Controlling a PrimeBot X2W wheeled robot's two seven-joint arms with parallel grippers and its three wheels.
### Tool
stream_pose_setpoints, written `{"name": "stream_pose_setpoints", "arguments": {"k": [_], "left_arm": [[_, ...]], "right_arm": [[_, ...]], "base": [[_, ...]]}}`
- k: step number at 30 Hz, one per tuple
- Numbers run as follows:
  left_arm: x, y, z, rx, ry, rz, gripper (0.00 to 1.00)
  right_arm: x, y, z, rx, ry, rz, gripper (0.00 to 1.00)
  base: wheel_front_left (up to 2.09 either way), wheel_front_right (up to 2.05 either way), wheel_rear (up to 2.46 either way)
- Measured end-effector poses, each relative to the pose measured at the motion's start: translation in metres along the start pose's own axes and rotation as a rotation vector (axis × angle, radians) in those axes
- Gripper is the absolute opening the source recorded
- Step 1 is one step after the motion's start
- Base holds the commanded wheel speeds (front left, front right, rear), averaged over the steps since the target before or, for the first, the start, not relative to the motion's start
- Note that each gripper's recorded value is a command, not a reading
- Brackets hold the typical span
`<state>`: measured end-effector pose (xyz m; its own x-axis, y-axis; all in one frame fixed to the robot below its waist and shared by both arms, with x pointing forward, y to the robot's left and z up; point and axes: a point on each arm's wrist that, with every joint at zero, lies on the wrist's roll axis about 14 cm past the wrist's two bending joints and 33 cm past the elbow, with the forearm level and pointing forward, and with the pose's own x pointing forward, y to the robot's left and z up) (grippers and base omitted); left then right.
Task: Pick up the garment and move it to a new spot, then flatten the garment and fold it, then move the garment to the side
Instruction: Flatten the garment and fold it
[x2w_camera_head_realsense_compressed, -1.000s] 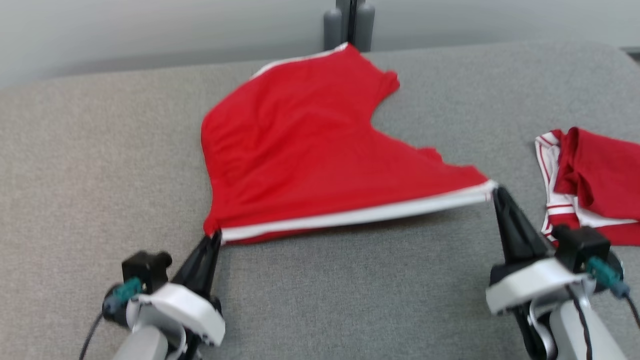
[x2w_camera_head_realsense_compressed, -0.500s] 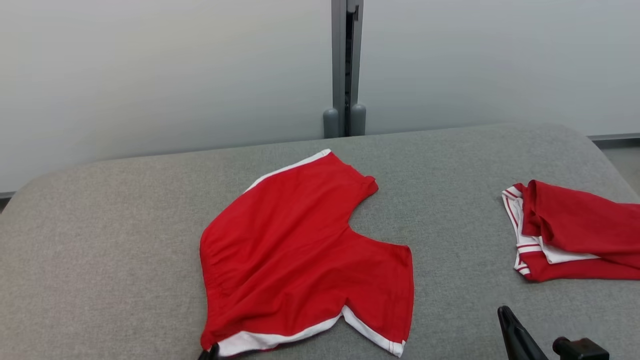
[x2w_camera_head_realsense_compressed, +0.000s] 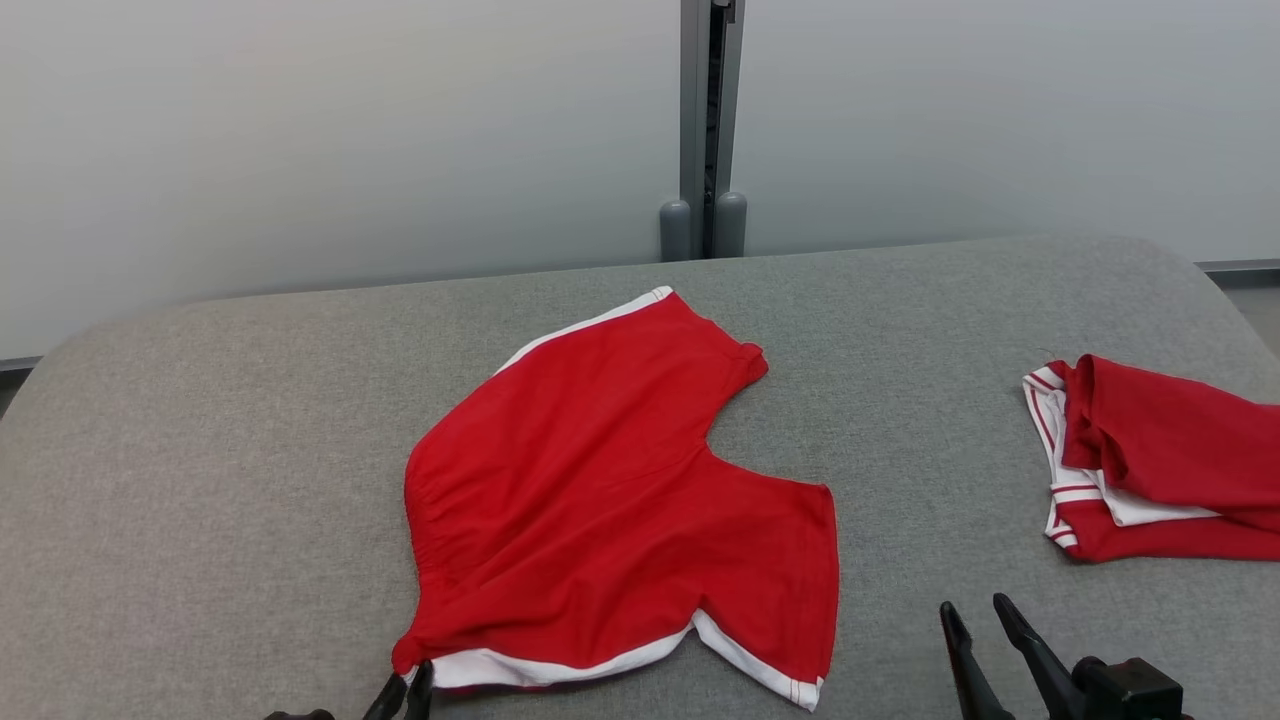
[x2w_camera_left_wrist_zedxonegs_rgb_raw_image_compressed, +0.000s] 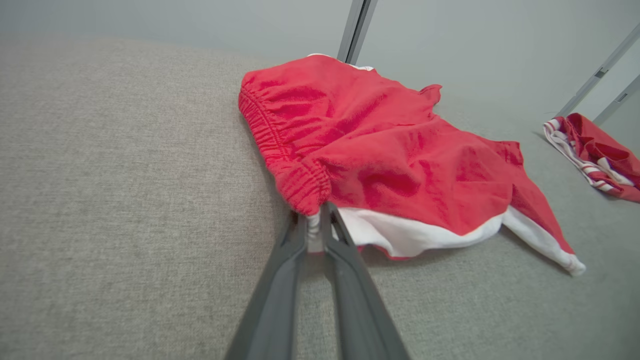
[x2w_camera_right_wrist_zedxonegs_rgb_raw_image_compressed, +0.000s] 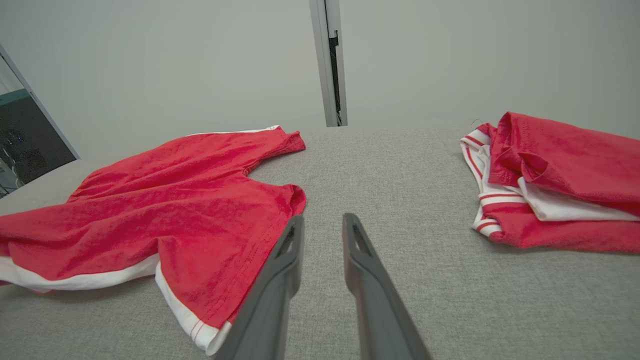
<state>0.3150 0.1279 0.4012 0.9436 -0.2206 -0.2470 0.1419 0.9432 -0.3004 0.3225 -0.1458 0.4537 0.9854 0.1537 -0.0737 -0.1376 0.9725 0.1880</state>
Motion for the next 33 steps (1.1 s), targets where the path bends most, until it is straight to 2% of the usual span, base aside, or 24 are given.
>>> {"name": "stream_pose_setpoints", "arguments": {"k": [1,5,16,27,33], "left_arm": [[0.001,0.001,0.001,0.001,-0.004,0.005,1.0],[0.002,0.008,0.008,0.022,-0.027,0.033,1.0],[-0.001,0.023,0.05,0.167,-0.156,0.125,1.0],[-0.009,0.022,0.051,0.194,-0.164,0.127,1.0],[-0.007,0.022,0.036,0.178,-0.115,0.121,1.0]], "right_arm": [[0.001,0.001,0.0,0.001,0.001,0.003,1.0],[0.004,0.006,-0.002,-0.001,0.006,0.014,1.0],[0.012,0.009,0.009,-0.04,-0.024,0.027,1.0],[0.016,0.022,0.011,-0.031,-0.031,0.066,1.0],[0.017,0.034,-0.008,-0.047,0.031,0.109,1.0]], "base": [[0.0,0.0,0.0],[0.0,0.0,0.0],[0.0,0.0,0.0],[0.0,0.0,0.0],[0.0,0.0,0.0]]}}
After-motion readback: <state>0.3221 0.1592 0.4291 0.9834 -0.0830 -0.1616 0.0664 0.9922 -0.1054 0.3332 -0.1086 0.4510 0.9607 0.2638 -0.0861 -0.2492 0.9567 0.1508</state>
